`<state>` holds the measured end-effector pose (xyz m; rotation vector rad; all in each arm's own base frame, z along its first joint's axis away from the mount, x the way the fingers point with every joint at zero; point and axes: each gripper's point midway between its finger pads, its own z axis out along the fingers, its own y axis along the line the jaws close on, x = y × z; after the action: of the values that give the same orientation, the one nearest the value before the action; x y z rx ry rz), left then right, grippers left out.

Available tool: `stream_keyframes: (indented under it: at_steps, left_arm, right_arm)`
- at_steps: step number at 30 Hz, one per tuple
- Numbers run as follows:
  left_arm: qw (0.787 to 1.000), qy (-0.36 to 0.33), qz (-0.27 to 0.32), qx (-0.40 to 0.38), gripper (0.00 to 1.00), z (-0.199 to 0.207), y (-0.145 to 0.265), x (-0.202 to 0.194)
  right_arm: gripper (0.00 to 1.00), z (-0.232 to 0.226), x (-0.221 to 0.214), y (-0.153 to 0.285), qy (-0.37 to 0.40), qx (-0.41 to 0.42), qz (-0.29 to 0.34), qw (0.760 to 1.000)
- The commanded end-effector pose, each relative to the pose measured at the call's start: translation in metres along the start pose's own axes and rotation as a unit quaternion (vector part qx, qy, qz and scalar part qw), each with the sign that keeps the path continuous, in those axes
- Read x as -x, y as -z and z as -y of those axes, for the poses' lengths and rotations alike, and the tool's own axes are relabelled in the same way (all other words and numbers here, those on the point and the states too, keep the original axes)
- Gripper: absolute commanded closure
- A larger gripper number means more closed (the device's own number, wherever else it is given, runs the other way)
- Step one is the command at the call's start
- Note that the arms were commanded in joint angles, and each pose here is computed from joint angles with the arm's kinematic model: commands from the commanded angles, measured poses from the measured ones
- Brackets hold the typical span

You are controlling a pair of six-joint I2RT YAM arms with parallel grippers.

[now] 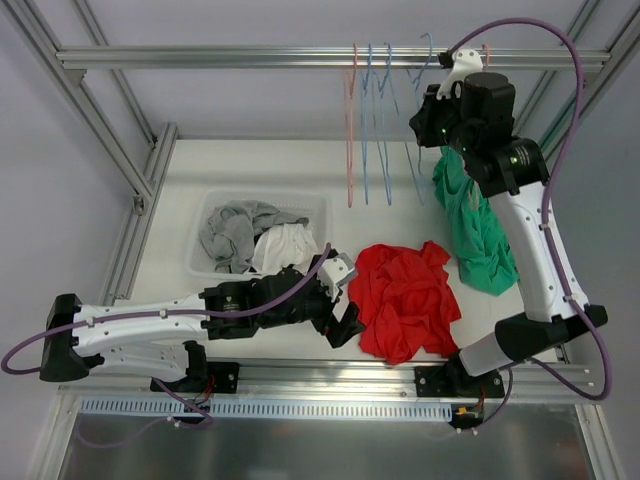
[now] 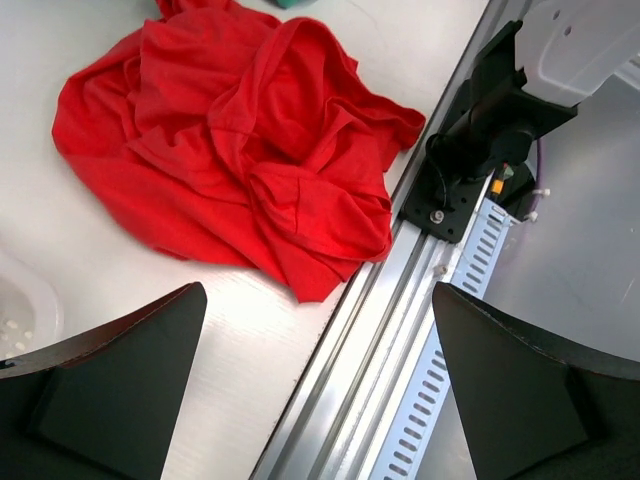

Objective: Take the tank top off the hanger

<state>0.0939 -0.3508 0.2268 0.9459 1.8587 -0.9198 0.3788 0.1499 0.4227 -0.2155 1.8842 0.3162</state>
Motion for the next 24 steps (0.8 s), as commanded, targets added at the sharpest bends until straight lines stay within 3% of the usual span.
stream_keyframes:
  at_steps: [1,13,14,15,19,23,24]
  left_arm:
    - [1.000,0.013,0.008,0.014,0.01,-0.005,0.004,0.000]
    - [0.999,0.017,-0.021,0.018,0.01,0.001,-0.019,-0.009]
    - [0.999,0.019,-0.021,0.020,0.01,0.002,-0.021,-0.007]
    - [0.999,0.019,-0.025,0.026,0.01,0.002,-0.028,-0.007]
    - [0.998,0.019,-0.046,0.050,0.01,-0.001,-0.054,-0.014]
    - [0.994,0.021,-0.078,0.068,0.01,-0.001,-0.090,-0.028]
    - [0.993,0.019,-0.090,0.073,0.01,-0.001,-0.106,-0.034]
  right_arm:
    - [1.00,0.001,0.019,-0.010,0.013,-0.007,0.009,1.000]
    - [0.99,-0.003,-0.011,-0.039,0.000,0.005,-0.040,0.999]
    - [0.80,-0.003,-0.012,-0.037,0.000,0.004,-0.040,0.999]
    - [0.69,-0.004,-0.012,-0.034,0.000,0.006,-0.039,0.999]
    - [0.41,-0.003,-0.003,-0.002,-0.004,0.006,-0.019,1.000]
    - [0.01,0.002,-0.003,0.054,-0.002,0.005,0.004,1.000]
    - [0.01,0.006,-0.007,0.082,-0.001,0.001,0.016,1.000]
